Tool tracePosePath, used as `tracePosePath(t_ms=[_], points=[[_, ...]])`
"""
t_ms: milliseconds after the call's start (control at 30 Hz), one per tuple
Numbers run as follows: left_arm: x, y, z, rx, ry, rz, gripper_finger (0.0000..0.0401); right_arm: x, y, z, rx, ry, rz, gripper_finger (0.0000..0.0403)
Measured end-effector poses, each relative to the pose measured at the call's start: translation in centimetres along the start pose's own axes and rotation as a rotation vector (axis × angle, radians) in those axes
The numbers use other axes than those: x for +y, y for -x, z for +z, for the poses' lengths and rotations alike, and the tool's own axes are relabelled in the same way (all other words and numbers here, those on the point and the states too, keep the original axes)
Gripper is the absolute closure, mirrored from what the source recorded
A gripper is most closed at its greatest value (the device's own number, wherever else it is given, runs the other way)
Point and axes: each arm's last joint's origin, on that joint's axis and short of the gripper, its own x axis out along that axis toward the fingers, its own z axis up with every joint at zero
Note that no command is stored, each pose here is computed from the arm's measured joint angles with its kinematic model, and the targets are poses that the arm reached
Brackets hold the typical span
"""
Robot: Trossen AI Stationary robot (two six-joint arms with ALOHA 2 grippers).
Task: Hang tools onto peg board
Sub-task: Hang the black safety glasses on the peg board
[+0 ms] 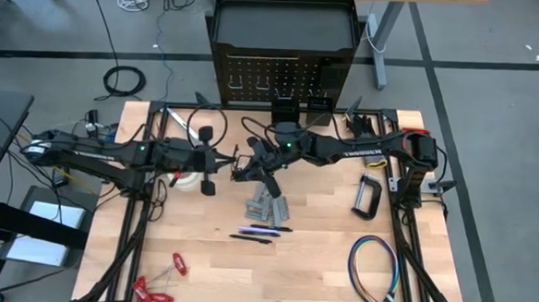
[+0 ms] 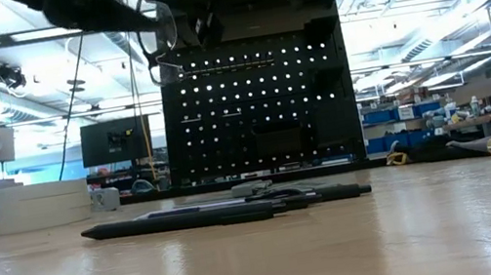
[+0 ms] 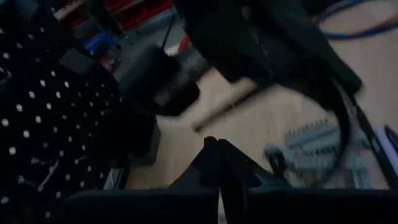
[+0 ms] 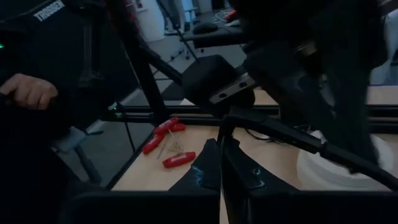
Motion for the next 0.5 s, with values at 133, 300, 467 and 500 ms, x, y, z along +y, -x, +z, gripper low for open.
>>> tracePosePath(t_ms=[133,300,467,500], points=[[0.1,0.0,-0.1,0.03,-0.015,0.052,0.038,0.0,0.0,0.0,-0.001,0.001,0.003,0.0394],[0.0,-0.5,0.0,0.019,-0.028,0.069,0.035,0.7,-0.3,0.1,-0.004,0.012,0.079,0.0394],[-0.6,-1.4,0.1,-0.012,-0.032,-0.022,0.0308,0.9,-0.4,0.1,-0.009,0.016,0.087,0.0394],[-0.7,-1.6,0.1,-0.013,-0.033,-0.023,0.0302,0.9,-0.4,0.1,-0.008,0.015,0.088,0.0394]])
